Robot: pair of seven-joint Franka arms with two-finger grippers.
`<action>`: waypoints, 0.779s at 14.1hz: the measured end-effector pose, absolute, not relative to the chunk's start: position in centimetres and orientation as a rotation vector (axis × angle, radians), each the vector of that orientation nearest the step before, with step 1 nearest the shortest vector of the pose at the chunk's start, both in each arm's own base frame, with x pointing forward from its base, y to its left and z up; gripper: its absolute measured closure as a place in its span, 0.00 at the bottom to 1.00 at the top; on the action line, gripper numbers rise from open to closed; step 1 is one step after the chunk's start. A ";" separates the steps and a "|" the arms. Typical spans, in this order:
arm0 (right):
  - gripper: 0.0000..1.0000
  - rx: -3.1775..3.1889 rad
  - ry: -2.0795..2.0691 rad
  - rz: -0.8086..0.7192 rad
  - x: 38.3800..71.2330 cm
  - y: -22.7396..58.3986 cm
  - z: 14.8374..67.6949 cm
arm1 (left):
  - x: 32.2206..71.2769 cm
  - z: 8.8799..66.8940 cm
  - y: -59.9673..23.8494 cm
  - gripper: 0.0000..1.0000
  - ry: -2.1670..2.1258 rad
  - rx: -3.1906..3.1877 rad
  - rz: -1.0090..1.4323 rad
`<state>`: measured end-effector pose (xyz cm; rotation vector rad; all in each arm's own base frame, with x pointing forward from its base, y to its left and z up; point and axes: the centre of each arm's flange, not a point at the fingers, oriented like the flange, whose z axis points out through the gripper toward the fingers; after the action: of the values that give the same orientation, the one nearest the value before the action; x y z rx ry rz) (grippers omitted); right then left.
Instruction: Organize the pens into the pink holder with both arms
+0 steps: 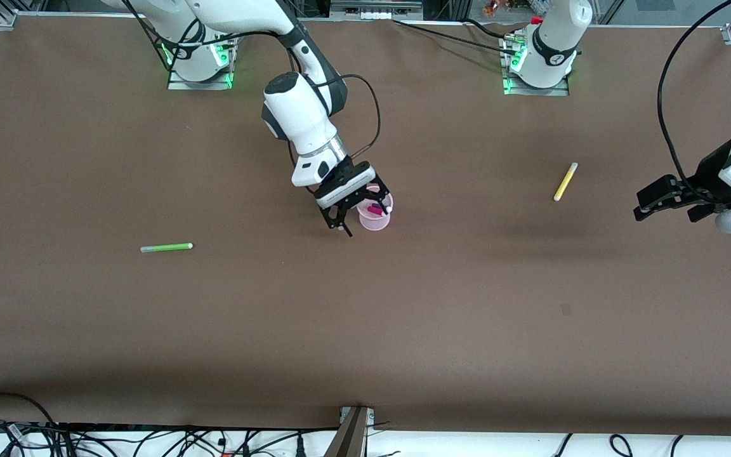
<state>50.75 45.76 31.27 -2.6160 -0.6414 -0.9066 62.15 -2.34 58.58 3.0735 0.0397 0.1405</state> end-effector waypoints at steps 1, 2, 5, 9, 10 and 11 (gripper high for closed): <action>0.00 -2.648 -0.637 -0.874 51.7 45.6 32.4 | 62.2 58.6 -2.6 0.00 0.033 3.074 0.141; 0.00 -2.676 -0.635 -0.842 52.5 45.5 33.2 | 62.2 58.5 -2.8 0.00 0.027 3.073 0.140; 0.00 -2.753 -0.629 -0.748 53.4 44.5 33.8 | 62.2 58.4 -3.0 0.00 0.019 3.073 0.135; 0.00 -2.877 -0.595 -0.618 55.6 40.0 37.8 | 62.2 58.4 -3.6 0.00 0.004 3.071 0.135; 0.00 -2.908 -0.592 -0.581 56.2 38.0 39.5 | 62.2 58.4 -3.7 0.00 0.002 3.071 0.135; 0.00 -2.944 -0.573 -0.532 56.9 35.6 41.1 | 62.2 58.4 -3.7 0.00 0.000 3.071 0.135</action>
<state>56.86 35.64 41.10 -2.9440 -0.5730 -0.5320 62.17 -3.71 58.38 3.0706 0.0002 0.1349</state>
